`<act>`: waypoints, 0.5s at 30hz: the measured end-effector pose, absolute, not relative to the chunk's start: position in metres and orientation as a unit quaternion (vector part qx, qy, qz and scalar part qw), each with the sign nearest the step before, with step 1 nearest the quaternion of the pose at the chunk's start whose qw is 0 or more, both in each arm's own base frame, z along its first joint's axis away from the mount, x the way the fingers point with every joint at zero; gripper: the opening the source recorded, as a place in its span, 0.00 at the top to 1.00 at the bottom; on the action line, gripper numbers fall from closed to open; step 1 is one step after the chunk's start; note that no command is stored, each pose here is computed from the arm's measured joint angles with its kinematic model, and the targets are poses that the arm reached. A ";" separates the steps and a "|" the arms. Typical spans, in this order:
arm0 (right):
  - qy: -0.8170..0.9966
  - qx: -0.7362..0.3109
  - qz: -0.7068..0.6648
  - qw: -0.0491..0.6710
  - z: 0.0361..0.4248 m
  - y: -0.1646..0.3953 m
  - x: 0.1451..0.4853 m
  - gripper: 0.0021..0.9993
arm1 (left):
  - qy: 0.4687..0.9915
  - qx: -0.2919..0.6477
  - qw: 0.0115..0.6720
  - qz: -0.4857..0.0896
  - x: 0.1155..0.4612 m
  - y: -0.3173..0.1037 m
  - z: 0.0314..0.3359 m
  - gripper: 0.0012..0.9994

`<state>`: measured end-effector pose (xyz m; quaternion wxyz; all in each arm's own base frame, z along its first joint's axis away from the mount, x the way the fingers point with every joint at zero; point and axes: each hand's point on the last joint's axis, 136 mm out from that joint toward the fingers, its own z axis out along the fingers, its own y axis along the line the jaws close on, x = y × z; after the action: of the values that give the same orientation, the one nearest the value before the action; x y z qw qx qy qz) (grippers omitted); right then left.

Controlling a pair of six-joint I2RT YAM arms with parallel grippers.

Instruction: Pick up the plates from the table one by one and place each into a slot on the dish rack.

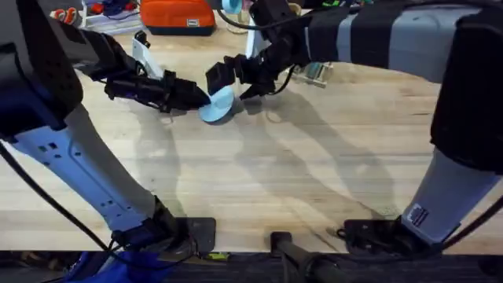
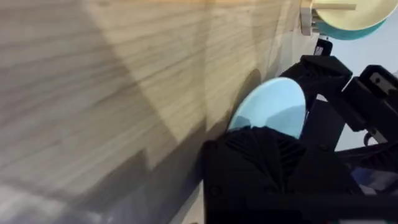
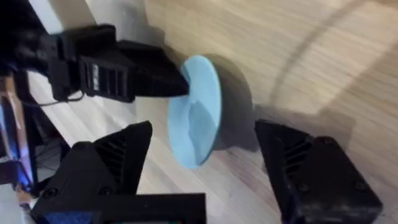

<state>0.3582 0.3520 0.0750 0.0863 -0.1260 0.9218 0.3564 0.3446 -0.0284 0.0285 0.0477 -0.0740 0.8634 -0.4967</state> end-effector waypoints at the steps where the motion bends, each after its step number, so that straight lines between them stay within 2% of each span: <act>1: 0.921 -0.122 0.359 0.088 0.075 0.354 0.360 0.00 | 0.863 -0.074 0.048 -0.497 0.345 -0.028 0.029 0.96; 15: 0.921 -0.103 0.366 0.083 0.066 0.365 0.361 0.01 | 0.863 -0.075 0.047 -0.497 0.345 -0.028 0.028 0.96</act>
<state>0.3612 0.3655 0.0657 0.0835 -0.1030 0.9212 0.3659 0.3446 -0.0284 0.0285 0.0473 -0.0747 0.8635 -0.4966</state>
